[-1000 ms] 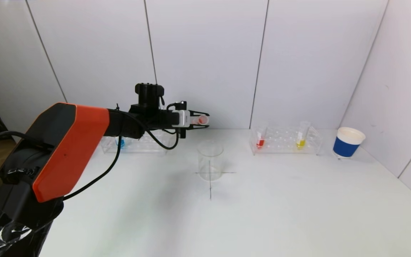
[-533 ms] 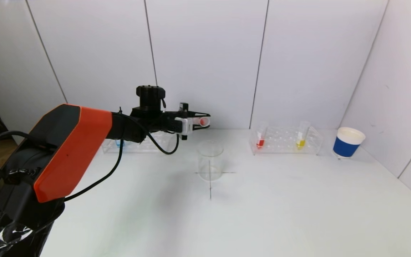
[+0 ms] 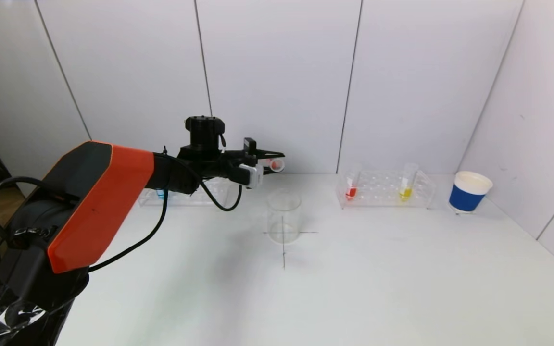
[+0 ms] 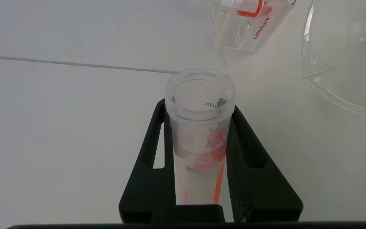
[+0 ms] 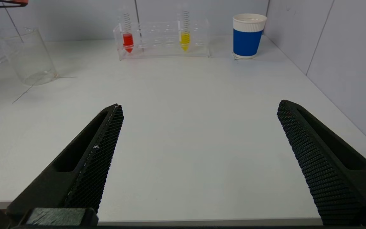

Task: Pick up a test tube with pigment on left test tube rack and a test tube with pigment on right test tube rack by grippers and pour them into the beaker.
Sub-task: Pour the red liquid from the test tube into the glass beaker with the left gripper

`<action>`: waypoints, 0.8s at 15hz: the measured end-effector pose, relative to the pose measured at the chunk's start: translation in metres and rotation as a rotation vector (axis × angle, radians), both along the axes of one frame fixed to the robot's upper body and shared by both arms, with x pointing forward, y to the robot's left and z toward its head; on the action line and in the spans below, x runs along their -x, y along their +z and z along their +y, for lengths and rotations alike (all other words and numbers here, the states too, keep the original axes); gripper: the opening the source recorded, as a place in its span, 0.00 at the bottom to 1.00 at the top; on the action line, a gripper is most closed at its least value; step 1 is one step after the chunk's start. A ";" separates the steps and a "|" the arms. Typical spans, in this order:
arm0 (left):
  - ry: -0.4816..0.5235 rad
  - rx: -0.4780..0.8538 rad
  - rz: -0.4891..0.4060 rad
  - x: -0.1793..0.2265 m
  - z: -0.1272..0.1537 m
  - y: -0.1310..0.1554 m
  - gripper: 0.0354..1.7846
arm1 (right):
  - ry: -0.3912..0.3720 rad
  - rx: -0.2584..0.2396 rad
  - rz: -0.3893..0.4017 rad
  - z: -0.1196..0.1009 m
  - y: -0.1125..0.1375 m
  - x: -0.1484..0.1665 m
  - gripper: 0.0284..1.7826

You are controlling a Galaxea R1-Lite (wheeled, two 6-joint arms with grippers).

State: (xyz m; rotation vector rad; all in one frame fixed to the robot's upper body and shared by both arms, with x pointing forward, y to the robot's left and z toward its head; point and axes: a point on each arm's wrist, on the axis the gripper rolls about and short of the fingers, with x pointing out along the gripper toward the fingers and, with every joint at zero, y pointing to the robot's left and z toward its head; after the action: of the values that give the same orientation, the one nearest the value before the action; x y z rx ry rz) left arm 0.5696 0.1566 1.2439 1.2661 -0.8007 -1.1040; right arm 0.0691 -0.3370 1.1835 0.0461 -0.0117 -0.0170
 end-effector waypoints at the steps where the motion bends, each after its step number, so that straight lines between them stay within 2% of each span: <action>1: -0.002 -0.004 -0.013 0.001 -0.001 -0.001 0.25 | 0.000 0.000 0.000 0.000 0.000 0.000 0.99; 5: -0.004 0.000 -0.035 0.003 0.000 -0.005 0.25 | 0.000 0.000 0.000 0.000 0.000 0.000 0.99; 9: -0.012 -0.007 -0.107 0.005 -0.001 -0.002 0.25 | 0.000 0.000 0.000 0.000 0.000 0.000 0.99; 12: -0.025 -0.025 -0.124 0.009 -0.004 -0.006 0.25 | 0.000 0.000 0.000 0.000 0.000 0.000 0.99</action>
State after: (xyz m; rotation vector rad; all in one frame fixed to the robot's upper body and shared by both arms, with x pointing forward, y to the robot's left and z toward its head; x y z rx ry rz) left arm 0.5603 0.1528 1.2377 1.3590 -0.9003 -1.0662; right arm 0.0691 -0.3370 1.1835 0.0461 -0.0117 -0.0170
